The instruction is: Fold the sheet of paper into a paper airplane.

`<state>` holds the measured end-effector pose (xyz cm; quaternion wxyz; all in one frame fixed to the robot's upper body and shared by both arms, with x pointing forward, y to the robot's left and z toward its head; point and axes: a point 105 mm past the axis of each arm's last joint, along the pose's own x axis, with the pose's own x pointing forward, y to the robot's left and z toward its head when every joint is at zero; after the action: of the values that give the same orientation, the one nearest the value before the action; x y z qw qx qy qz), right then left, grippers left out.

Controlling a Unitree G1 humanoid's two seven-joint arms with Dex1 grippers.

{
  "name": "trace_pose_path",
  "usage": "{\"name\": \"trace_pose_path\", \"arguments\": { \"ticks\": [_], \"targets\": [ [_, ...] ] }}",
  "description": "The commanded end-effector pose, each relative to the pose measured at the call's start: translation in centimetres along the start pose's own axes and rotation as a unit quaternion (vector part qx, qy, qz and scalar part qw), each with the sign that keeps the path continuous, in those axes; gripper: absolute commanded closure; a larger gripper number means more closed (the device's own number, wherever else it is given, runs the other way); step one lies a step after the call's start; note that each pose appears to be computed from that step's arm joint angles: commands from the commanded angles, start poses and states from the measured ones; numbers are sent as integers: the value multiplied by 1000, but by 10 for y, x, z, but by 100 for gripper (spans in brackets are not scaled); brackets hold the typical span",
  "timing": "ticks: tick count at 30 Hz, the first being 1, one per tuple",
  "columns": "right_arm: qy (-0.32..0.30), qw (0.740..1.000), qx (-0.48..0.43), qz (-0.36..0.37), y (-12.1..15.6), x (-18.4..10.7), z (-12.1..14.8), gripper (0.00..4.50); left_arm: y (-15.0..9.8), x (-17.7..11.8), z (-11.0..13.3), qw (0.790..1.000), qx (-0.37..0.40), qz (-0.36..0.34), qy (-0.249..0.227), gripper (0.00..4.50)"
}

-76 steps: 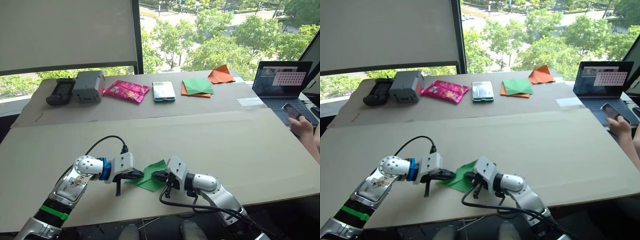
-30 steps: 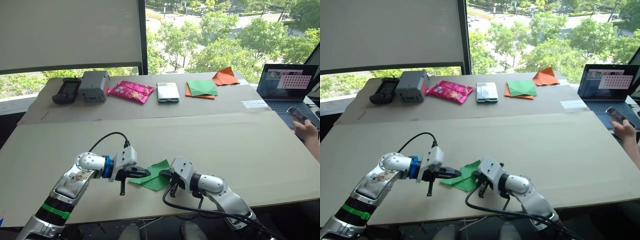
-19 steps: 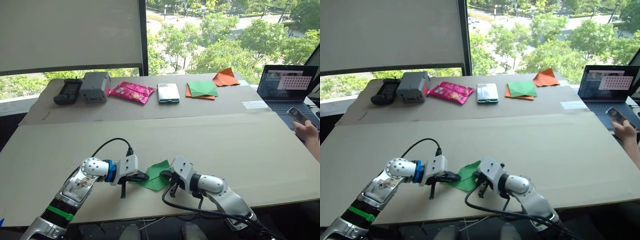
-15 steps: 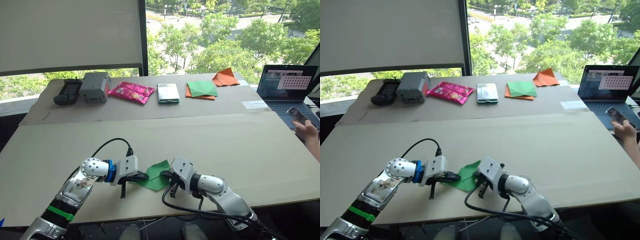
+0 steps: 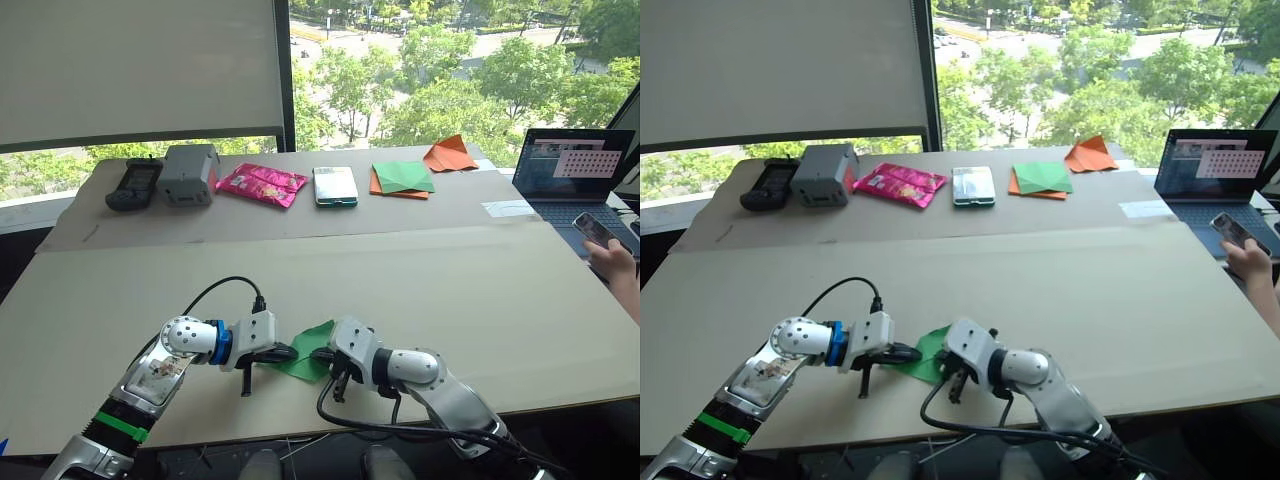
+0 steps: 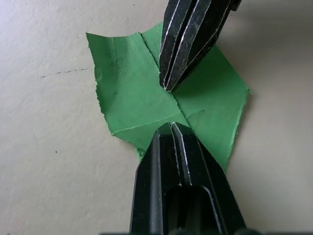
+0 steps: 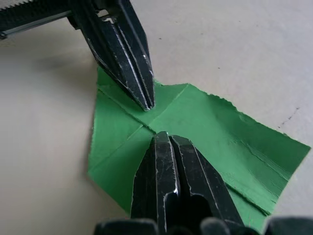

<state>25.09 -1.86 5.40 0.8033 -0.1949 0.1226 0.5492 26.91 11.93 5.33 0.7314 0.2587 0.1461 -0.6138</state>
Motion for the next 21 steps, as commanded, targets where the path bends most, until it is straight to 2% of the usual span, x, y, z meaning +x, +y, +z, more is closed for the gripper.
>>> {"name": "trace_pose_path", "arguments": {
  "ticks": [1, 13, 21],
  "targets": [
    [-2, 999, -26, 20, 0, 3, 3, 446, -10, 7, -21, 999, -26, -15, 41, 450],
    [-5, 999, -28, 15, -7, 11, 5, 446, -11, 6, -22, 999, -27, -15, 43, 450],
    [-52, 999, -14, 6, -15, 0, 24, 446, -13, 5, -21, 999, -27, -18, 43, 450]
  ]
}}
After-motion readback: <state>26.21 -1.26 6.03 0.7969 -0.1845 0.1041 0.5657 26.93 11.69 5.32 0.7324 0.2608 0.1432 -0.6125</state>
